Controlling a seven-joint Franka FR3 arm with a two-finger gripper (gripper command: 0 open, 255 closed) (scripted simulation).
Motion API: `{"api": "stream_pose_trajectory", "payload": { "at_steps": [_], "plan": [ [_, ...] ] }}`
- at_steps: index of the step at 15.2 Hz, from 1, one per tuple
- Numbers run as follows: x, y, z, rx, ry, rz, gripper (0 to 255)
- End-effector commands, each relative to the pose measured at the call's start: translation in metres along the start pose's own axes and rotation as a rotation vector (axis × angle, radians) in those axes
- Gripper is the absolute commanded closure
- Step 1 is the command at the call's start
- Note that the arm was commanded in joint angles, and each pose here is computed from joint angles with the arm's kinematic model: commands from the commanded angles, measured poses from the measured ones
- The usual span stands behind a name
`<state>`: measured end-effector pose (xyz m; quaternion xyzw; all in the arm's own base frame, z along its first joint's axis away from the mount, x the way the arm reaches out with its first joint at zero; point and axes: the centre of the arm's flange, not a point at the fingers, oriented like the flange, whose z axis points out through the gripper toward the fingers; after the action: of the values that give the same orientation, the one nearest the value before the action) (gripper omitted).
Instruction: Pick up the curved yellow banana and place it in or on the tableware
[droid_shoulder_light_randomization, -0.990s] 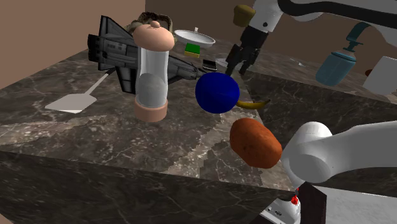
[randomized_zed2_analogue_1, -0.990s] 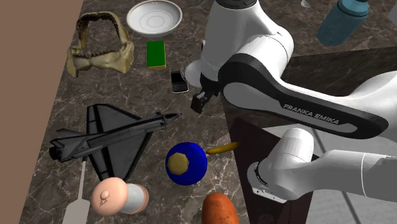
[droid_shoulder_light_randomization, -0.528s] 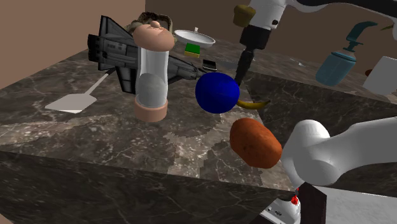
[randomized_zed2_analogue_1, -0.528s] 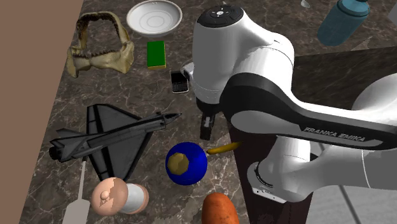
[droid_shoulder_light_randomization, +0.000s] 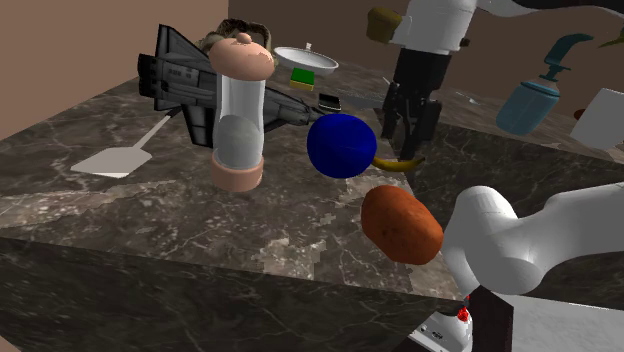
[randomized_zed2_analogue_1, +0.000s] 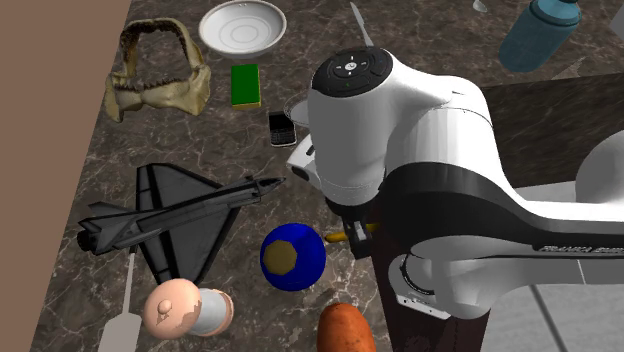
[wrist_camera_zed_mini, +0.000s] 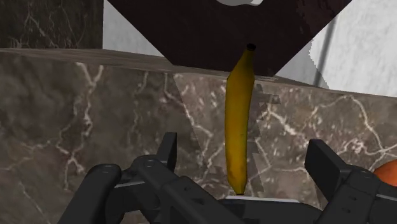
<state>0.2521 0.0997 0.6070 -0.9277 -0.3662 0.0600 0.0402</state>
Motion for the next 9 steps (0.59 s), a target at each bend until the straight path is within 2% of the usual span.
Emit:
{"api": "stream_pose_trajectory", "payload": {
  "at_steps": [1, 5, 9],
  "plan": [
    [0.000, -0.001, 0.010, 0.000, -0.002, -0.009, 0],
    [0.000, -0.001, 0.029, 0.000, -0.002, -0.009, 0],
    [0.000, -0.001, 0.029, 0.000, -0.002, -0.009, 0]
  ]
}}
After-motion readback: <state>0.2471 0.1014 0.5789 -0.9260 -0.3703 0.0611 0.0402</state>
